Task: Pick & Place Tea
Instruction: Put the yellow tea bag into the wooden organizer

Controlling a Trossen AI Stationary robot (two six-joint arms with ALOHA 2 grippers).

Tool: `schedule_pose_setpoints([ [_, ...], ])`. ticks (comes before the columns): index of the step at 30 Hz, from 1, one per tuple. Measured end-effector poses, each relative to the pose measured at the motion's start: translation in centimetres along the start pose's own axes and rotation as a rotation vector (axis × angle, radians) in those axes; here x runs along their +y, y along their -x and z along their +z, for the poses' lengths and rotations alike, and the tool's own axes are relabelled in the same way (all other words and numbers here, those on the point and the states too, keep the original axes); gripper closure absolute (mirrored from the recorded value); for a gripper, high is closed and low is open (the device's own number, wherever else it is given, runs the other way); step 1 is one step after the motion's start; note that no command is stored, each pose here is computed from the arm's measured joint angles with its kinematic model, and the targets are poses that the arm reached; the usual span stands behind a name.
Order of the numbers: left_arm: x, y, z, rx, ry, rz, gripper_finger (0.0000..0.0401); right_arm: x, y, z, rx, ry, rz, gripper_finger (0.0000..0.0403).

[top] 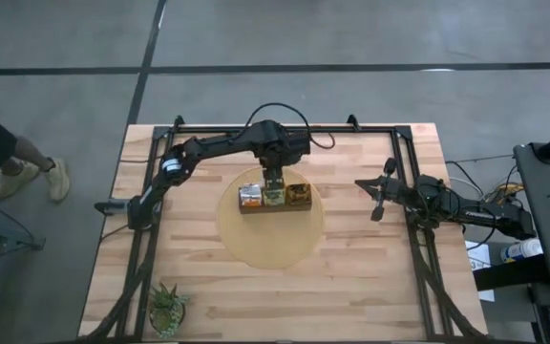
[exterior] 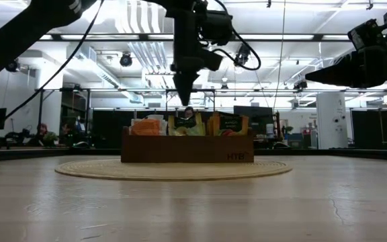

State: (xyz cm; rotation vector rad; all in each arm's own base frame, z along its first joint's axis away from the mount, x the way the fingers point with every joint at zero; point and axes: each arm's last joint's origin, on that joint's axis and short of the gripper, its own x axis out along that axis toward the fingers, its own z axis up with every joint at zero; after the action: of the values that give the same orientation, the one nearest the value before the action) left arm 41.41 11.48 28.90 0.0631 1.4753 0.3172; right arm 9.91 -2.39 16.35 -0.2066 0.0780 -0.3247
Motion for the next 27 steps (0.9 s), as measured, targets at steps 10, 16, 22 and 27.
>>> schedule_pose_setpoints([
  [10, 2.6, -1.1, 1.2, -0.141, 0.056, -0.056, 0.0243, 0.0, 0.0, 0.0, 0.000, 0.000, 0.000, 0.0394],
  [16, 5.5, -1.9, 0.5, -0.144, 0.118, -0.171, 0.0243, 0.0, 0.0, 0.0, 0.000, 0.000, 0.000, 0.0394],
  [22, 8.5, -2.5, -0.4, -0.166, 0.145, -0.266, 0.0243, 0.0, 0.0, 0.0, 0.000, 0.000, 0.000, 0.0394],
  [27, 10.5, -3.8, -0.8, -0.180, 0.186, -0.357, 0.0243, 0.0, 0.0, 0.0, 0.000, 0.000, 0.000, 0.0394],
])
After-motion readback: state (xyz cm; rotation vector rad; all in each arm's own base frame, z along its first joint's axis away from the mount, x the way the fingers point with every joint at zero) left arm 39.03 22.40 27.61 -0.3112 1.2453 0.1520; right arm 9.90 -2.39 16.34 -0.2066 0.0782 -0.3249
